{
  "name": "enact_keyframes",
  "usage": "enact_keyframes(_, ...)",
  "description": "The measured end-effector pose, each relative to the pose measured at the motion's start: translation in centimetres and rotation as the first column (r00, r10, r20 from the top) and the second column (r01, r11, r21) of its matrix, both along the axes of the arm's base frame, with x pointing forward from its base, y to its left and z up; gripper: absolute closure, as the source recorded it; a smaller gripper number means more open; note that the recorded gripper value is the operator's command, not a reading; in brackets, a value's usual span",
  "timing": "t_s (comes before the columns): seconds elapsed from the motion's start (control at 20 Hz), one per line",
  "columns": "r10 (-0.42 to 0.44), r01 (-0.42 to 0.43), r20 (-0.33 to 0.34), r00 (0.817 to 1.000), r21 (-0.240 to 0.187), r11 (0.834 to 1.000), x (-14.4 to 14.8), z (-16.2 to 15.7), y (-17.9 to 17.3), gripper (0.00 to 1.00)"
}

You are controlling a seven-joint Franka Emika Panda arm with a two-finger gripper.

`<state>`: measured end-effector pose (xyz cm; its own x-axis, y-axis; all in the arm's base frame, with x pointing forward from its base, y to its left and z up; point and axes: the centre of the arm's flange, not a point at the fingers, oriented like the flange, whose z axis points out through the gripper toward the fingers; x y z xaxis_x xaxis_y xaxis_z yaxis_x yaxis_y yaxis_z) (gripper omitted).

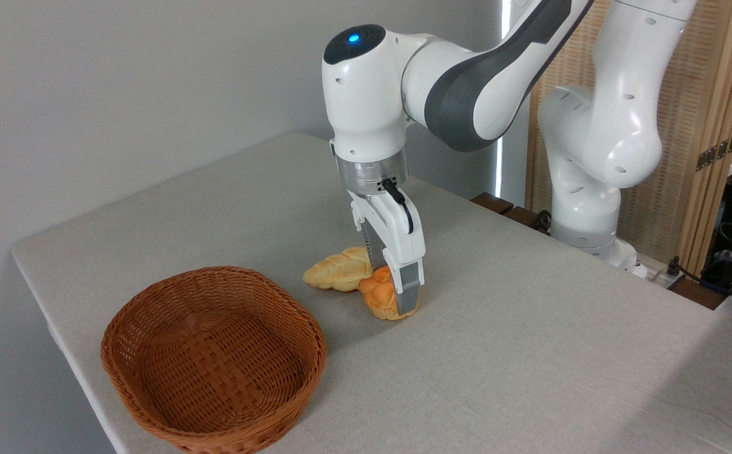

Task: Put bread into the basket
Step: 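Close the gripper on the golden bun, then lift the bun and carry it over the wicker basket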

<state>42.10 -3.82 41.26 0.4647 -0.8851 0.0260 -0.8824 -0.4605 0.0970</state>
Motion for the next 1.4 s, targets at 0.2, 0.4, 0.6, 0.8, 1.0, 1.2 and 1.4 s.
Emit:
enact_keyframes(0.2,0.0,0.0,-0.001,1.0,0.0,1.0,0.0,0.0,0.0,0.38)
enact_keyframes(0.4,0.0,0.0,-0.001,1.0,0.0,1.0,0.0,0.0,0.0,0.43)
enact_keyframes(0.6,0.0,0.0,-0.001,1.0,0.0,1.0,0.0,0.0,0.0,0.46)
enact_keyframes(0.8,0.0,0.0,-0.001,1.0,0.001,1.0,0.0,0.0,0.0,0.46)
enact_keyframes(1.0,0.0,0.0,-0.001,1.0,0.0,1.0,0.0,0.0,0.0,0.46)
enact_keyframes(1.2,0.002,-0.002,0.002,1.0,0.002,1.0,0.1,0.0,0.2,0.46)
enact_keyframes(1.4,0.004,-0.004,0.034,0.999,0.008,1.0,0.6,1.2,0.5,0.48)
